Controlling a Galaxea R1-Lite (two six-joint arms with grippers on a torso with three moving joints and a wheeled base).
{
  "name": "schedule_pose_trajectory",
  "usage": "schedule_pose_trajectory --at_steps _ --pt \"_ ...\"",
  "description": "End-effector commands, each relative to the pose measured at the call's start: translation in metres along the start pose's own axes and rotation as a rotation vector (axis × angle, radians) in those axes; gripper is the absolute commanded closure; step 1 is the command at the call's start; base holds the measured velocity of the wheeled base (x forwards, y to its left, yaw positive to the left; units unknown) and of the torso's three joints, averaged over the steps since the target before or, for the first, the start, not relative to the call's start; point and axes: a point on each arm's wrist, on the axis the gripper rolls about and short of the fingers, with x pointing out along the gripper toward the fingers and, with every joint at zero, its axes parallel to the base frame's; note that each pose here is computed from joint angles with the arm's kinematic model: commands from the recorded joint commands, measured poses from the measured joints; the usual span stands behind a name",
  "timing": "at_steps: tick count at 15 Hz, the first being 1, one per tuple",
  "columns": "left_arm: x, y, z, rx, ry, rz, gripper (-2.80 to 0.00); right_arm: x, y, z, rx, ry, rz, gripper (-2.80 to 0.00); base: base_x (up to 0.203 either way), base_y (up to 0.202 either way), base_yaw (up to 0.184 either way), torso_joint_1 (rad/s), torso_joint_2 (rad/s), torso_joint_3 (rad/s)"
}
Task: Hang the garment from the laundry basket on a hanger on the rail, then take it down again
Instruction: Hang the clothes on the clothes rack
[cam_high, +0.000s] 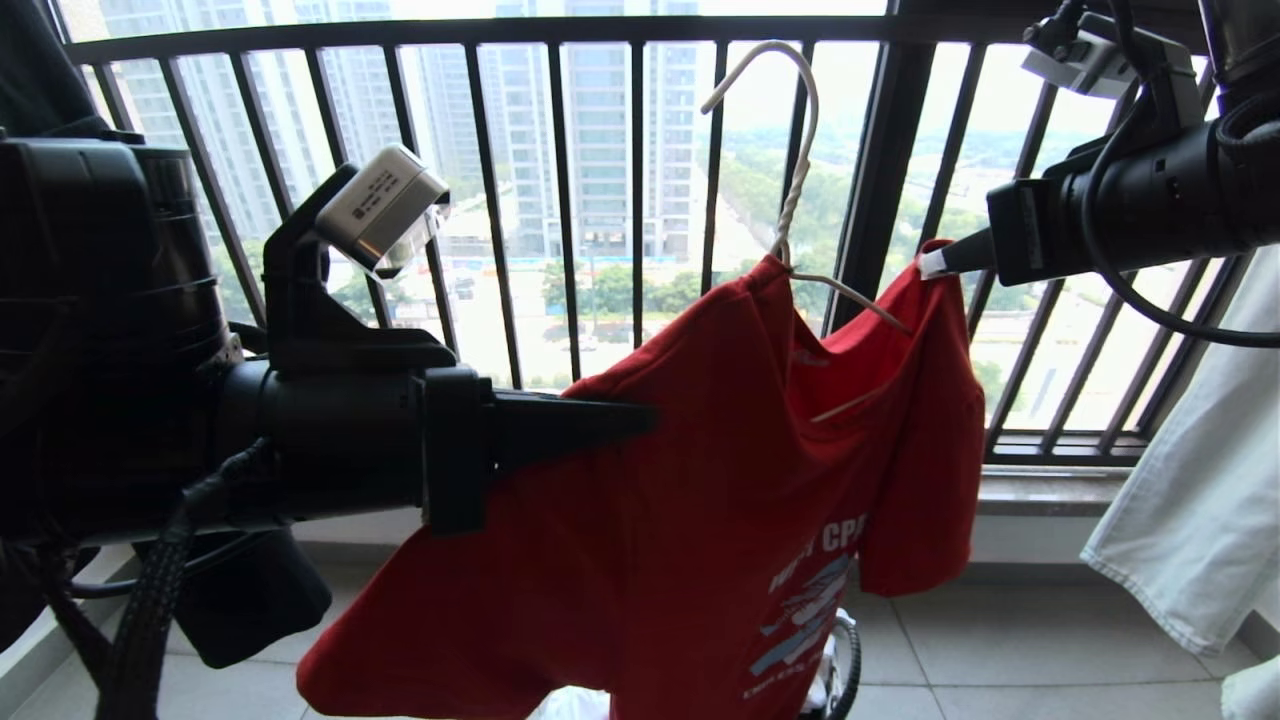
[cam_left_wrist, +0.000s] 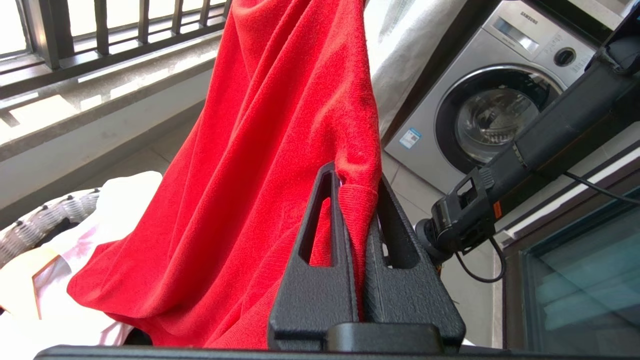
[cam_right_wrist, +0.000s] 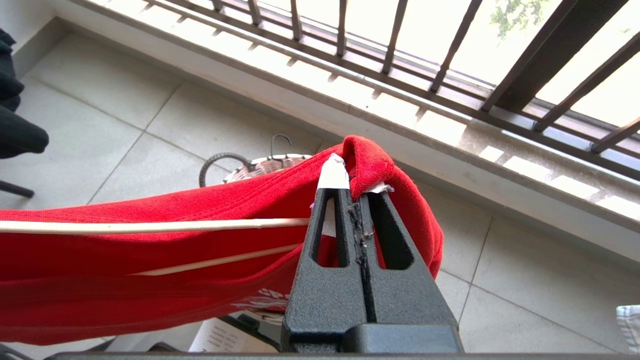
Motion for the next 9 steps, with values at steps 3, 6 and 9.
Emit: schedule_pose_trajectory --at_steps 3,6,9 --pt "0.040 0.018 -0.008 0.004 -0.016 0.058 0.00 0.024 0.003 0.018 -0.067 -0.040 0.014 0.00 0.000 0.000 0.000 0.000 0.00 0.000" --pt "0.071 0.017 -0.011 0.069 -0.051 0.111 0.00 0.022 0.016 0.024 -0.119 -0.101 0.051 0.00 0.000 0.000 0.000 0.000 0.00 0.000" --pt "0.087 0.014 -0.025 0.078 -0.009 0.105 0.00 0.018 0.020 0.028 -0.203 -0.145 0.062 0.00 0.000 0.000 0.000 0.000 0.00 0.000"
